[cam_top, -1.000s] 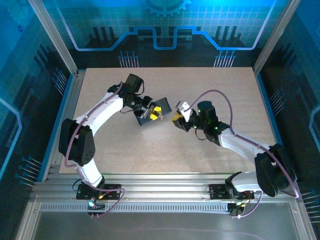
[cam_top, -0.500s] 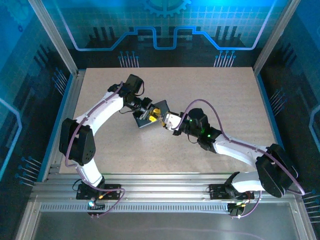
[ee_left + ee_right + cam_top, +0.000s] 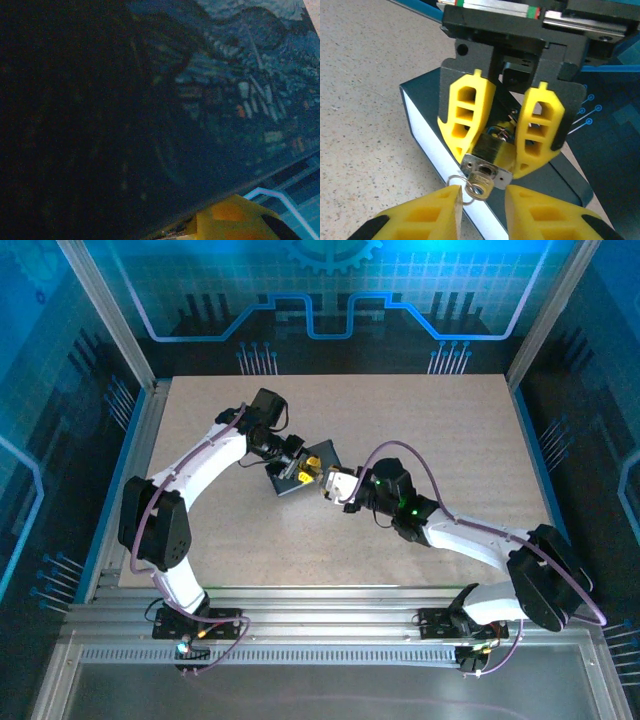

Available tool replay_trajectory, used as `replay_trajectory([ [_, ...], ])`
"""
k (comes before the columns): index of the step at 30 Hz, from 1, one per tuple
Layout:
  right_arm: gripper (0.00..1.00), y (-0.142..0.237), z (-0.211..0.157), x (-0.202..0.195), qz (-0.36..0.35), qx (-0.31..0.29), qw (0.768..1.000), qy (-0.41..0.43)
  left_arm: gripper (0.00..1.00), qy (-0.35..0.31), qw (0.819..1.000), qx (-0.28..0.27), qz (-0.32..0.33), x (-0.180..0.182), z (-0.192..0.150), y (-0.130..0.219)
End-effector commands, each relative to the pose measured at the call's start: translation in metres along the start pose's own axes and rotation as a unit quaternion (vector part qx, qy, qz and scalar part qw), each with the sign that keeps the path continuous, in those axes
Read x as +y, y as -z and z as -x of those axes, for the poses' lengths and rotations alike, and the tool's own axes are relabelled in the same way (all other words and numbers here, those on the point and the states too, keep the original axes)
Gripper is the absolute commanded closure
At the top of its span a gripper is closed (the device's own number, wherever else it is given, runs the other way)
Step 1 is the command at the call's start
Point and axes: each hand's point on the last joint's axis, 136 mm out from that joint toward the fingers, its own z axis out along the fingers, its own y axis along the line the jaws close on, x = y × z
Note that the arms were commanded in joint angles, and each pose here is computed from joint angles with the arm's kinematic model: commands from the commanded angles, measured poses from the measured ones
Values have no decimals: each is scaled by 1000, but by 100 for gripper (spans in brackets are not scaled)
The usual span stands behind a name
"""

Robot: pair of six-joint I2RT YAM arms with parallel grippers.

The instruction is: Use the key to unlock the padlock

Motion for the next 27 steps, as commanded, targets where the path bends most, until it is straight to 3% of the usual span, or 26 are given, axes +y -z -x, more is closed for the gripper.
replay_trajectory([
  [1,72,-7,13,1,3,-19,1000,8,100,-26,999,19,-39,-20,-14,16],
  [16,78,-16,13,-3,-2,-13,1000,11,100,-27,998,23,-43,-22,-15,16],
  [19,85,-19,14,-6,-7,-8,1000,3,100,-28,998,23,-43,-21,-17,15],
  [23,99,-27,6,-18,-17,34,998,-50,100,-32,998,17,-49,-25,-17,17],
  [27,100,-30,1,-25,-22,41,983,-179,100,-38,998,4,-58,-29,-14,19],
])
